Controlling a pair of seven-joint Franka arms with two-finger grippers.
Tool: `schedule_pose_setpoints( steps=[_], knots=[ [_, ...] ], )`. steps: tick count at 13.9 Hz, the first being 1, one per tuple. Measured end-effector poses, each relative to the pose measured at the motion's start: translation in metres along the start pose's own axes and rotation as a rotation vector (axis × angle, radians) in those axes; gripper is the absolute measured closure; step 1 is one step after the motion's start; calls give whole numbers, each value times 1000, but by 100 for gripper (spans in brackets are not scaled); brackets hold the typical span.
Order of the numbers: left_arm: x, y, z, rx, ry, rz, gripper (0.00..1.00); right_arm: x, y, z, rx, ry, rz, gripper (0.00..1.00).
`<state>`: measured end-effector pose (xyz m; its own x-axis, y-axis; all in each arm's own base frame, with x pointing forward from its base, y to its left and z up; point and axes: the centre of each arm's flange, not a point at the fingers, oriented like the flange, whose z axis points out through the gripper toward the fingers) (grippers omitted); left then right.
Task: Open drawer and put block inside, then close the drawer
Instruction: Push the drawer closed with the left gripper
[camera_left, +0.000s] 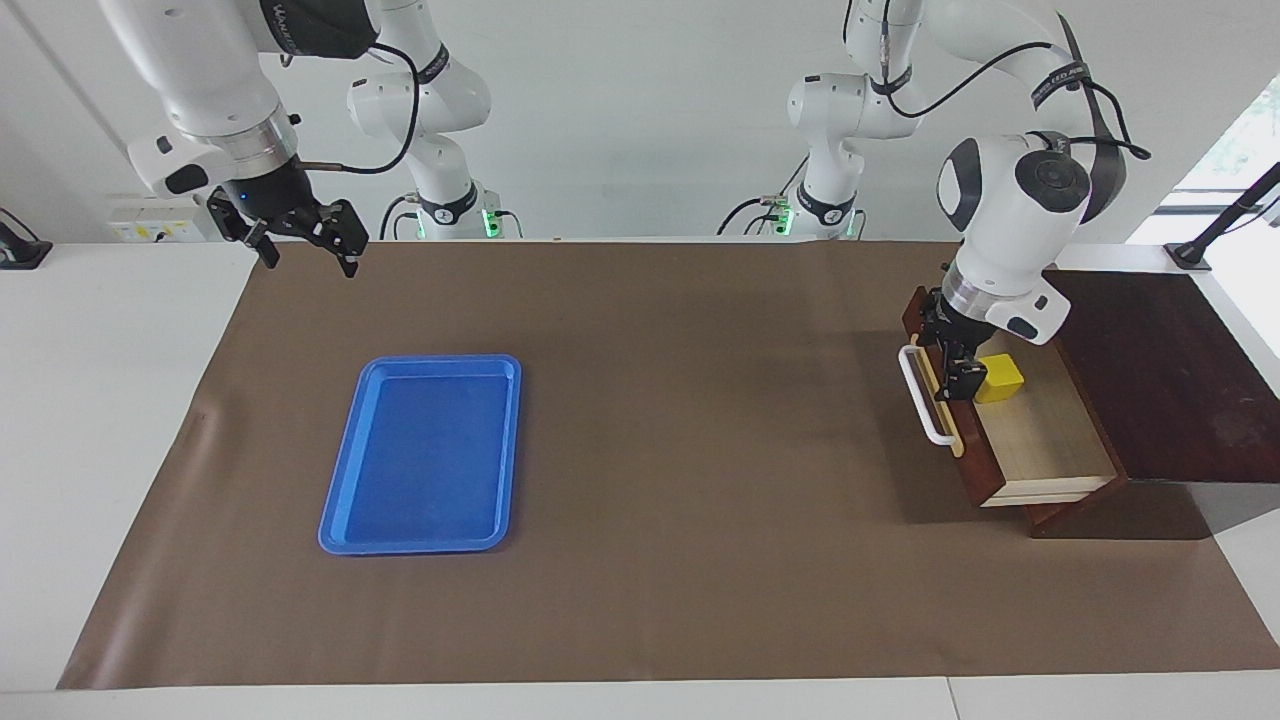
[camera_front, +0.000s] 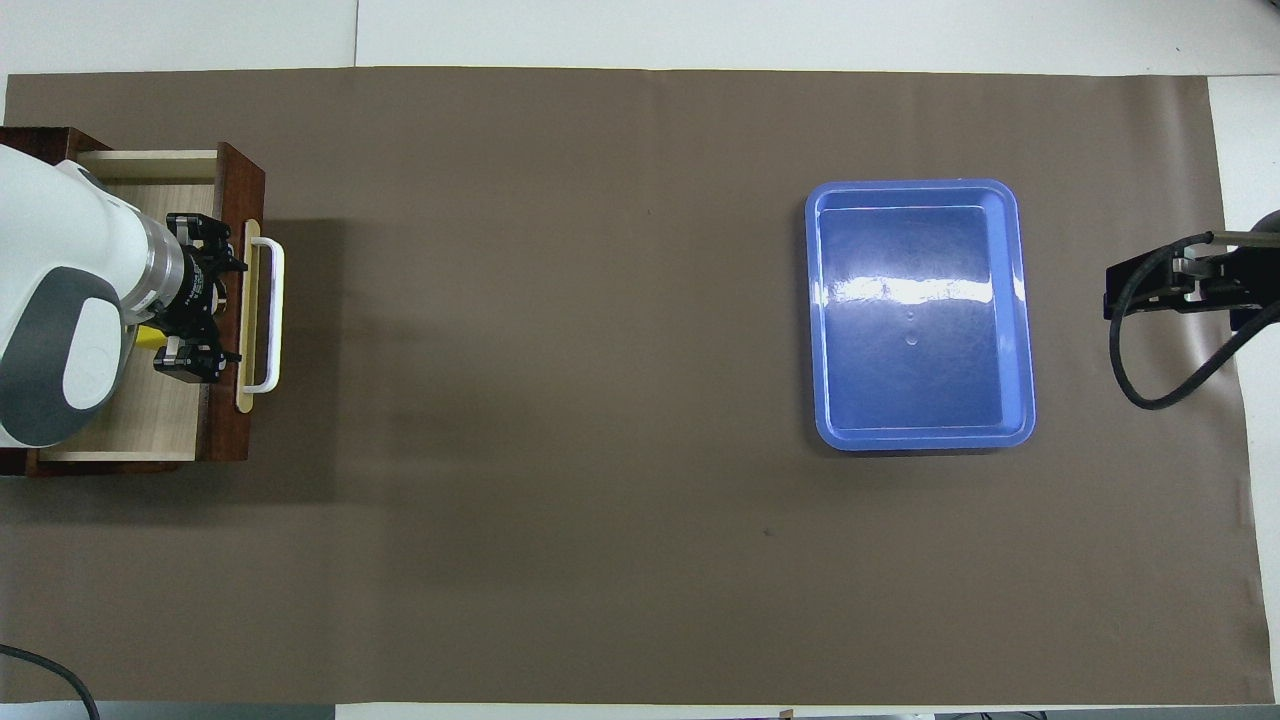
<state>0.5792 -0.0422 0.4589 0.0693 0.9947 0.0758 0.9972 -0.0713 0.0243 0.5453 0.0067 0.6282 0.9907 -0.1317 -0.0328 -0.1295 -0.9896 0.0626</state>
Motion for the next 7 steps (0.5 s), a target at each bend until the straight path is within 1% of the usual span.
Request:
schedule_pose_setpoints(
  steps=[7],
  knots=[
    [110,-3,6,-37,23,-39,0,0,3,0,0,0,5,0]
  ],
)
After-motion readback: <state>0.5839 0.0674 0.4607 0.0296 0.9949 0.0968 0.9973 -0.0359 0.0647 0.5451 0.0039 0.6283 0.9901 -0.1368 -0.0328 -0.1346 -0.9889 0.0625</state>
